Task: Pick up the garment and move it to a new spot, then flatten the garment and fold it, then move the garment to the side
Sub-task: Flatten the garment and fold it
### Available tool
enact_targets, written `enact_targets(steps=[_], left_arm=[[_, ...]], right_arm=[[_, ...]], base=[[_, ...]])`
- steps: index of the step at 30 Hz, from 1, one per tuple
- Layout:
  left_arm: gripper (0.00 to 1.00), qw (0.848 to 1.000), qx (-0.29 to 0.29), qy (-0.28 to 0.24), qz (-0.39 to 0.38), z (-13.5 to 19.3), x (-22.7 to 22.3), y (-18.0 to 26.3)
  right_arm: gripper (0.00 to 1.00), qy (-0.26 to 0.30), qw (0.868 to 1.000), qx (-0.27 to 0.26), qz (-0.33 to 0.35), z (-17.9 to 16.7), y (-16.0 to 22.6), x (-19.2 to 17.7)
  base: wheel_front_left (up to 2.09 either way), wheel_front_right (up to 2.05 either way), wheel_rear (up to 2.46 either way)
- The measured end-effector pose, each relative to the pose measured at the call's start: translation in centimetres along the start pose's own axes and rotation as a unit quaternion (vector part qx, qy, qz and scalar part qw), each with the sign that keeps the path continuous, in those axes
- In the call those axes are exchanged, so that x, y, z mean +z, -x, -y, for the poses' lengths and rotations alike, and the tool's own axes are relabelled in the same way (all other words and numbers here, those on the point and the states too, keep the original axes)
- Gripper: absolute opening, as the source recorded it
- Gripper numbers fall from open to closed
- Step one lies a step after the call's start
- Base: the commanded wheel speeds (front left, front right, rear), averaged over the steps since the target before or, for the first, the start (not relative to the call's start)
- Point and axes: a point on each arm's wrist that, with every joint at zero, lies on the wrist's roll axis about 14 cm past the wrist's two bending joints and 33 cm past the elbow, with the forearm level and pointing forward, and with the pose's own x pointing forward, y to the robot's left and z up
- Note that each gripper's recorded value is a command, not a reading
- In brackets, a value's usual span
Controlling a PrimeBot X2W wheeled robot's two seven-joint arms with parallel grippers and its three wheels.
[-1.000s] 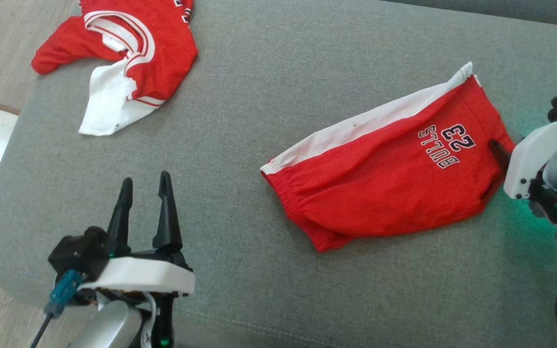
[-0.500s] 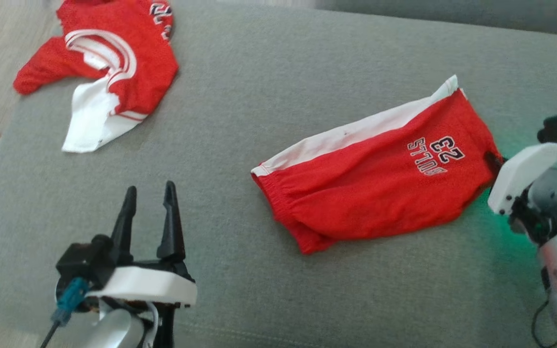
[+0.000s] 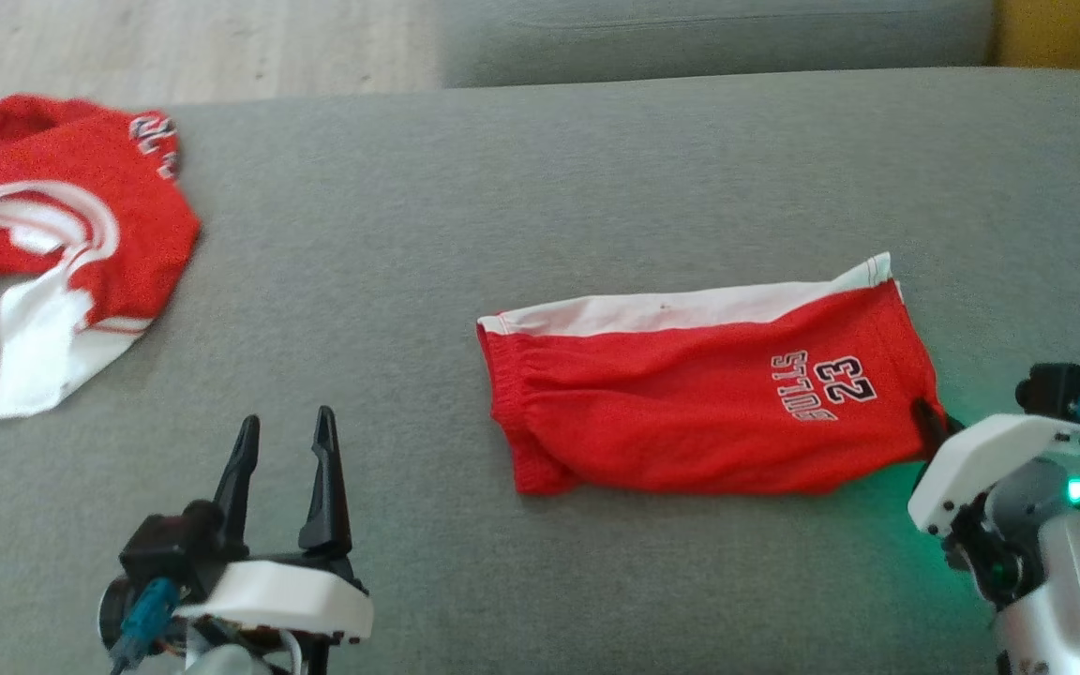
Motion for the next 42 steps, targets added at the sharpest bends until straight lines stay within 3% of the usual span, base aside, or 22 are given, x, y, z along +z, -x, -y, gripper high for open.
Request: enact_targets(steps=[7,14,19,25,33,42], left_arm=[[1.0,1.0,-0.024,-0.02,0.0,1.3,0.0,-0.3],[1.0,0.999,-0.001,-0.037,0.0,-0.4,-0.1,0.7],[1.0,0.998,0.034,-0.055,-0.002,-3.1,-0.1,1.7],[1.0,0.996,0.07,-0.055,0.008,-5.3,0.2,3.0],[1.0,0.993,0.106,-0.041,0.011,-6.9,-0.3,4.8],[1.0,0.992,0.121,-0.034,0.01,-7.6,-0.6,5.3]], right_arm=[[0.0,-0.016,0.999,-0.026,0.02,1.5,2.1,0.0],[0.0,0.008,1.0,-0.006,0.027,-0.8,1.5,1.3],[0.0,0.057,0.996,0.049,0.05,-5.7,0.9,3.8],[0.0,0.109,0.98,0.148,0.076,-14.0,1.1,6.6],[0.0,0.161,0.951,0.264,0.018,-22.5,1.3,2.6],[0.0,0.218,0.929,0.294,-0.052,-24.5,1.1,-3.1]], base=[[0.0,0.0,0.0],[0.0,0.0,0.0],[0.0,0.0,0.0],[0.0,0.0,0.0],[0.0,0.0,0.0],[0.0,0.0,0.0]])
